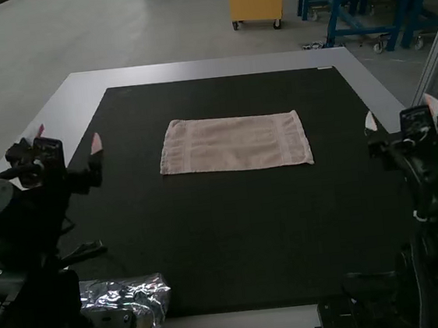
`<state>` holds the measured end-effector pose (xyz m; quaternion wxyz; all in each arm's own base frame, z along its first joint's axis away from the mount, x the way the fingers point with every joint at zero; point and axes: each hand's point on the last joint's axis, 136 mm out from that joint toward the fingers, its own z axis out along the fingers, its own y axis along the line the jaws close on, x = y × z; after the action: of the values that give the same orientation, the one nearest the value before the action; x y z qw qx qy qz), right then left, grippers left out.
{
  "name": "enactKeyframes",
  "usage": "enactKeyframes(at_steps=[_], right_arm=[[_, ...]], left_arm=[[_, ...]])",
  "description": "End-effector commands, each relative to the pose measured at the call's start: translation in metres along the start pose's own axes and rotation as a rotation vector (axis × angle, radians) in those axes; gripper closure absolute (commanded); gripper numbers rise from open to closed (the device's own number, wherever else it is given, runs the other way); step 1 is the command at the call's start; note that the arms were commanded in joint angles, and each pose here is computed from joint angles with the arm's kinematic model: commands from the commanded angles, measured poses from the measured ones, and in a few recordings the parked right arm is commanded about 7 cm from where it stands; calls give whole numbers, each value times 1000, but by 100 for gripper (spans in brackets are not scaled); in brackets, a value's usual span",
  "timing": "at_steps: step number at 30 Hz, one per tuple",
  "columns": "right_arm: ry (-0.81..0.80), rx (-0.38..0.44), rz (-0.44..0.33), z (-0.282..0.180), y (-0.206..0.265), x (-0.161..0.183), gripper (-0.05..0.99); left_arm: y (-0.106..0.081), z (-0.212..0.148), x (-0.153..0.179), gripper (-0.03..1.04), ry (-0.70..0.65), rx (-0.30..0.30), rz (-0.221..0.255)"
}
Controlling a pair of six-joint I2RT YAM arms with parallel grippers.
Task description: Fold the towel.
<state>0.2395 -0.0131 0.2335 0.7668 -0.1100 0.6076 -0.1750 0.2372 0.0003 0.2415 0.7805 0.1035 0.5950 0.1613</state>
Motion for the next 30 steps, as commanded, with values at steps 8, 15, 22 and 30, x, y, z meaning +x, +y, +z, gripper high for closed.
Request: enactKeyframes(at_steps=[8, 15, 22, 30], right_arm=[[-2, 31, 224, 27, -35, -60, 3], [293, -123, 413, 94, -13, -38, 3], [643, -250, 463, 118, 29, 36, 3], [808, -372, 476, 116, 69, 77, 3]], left_arm=[[37, 14, -69, 7, -61, -81, -10], [22, 90, -48, 6, 233, 16, -126], [-19, 144, 17, 6, 516, 142, -123], [-80, 144, 110, 6, 853, 292, -253]])
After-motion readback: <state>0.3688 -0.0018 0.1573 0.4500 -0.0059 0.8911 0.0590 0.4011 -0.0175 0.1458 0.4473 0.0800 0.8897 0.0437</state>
